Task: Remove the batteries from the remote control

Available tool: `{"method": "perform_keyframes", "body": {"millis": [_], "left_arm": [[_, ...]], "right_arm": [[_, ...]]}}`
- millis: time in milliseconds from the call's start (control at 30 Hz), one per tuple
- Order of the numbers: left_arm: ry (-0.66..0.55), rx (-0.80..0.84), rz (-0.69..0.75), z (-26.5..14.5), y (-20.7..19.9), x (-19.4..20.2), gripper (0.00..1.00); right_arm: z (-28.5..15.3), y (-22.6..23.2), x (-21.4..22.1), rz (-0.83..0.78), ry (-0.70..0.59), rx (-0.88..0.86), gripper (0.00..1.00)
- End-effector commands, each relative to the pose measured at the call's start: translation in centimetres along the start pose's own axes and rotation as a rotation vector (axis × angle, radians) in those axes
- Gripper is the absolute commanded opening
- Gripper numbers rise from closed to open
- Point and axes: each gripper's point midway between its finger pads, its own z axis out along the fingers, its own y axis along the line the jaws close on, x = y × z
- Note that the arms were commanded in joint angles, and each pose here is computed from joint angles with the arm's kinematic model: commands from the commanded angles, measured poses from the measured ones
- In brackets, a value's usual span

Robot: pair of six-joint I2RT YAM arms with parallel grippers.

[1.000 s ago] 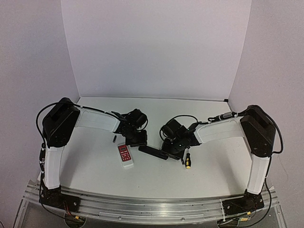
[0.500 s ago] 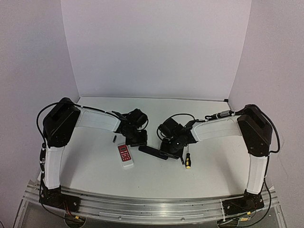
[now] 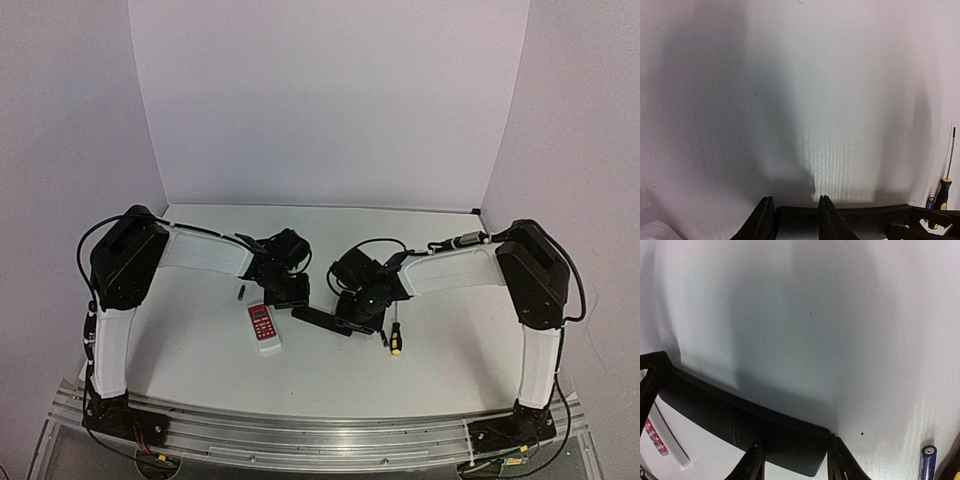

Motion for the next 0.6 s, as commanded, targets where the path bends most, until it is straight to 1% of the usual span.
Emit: {"method": "perform_keyframes", "body": {"millis": [0,233,333,467,533,567], "left_arm": [[0.252,-0.214,-0.026,3.1,6.8,7.8,0.32],[0.272,-0.192,-0.031,3.3,6.6,8.6,0.32],[0.278,-0.189,-0.035,3.2,6.7,8.9,0.32],[0.294,-0.178,-0.044,3.2,6.6,9.7,0.31],[0.303,-0.166,-0.047,3.2,6.4,10.1,0.31],[0.309,-0.161,-0.046,3.3,6.3,10.4,0.31]], "right_arm": [[3.3,-3.7,3.3,0.017,0.103,0.146,0.38],[4.4,-1.4,3.1,0.043,0.107,0.088,0.33],[5.2,-1.3,3.4,0.086,0.105,0.069,0.32],[6.3,-1.3,3.9,0.170,0.094,0.037,0.26],[6.6,-0.9,3.9,0.190,0.063,0.015,0.21],[6.7,-0.5,3.8,0.186,0.055,0.007,0.20]]}}
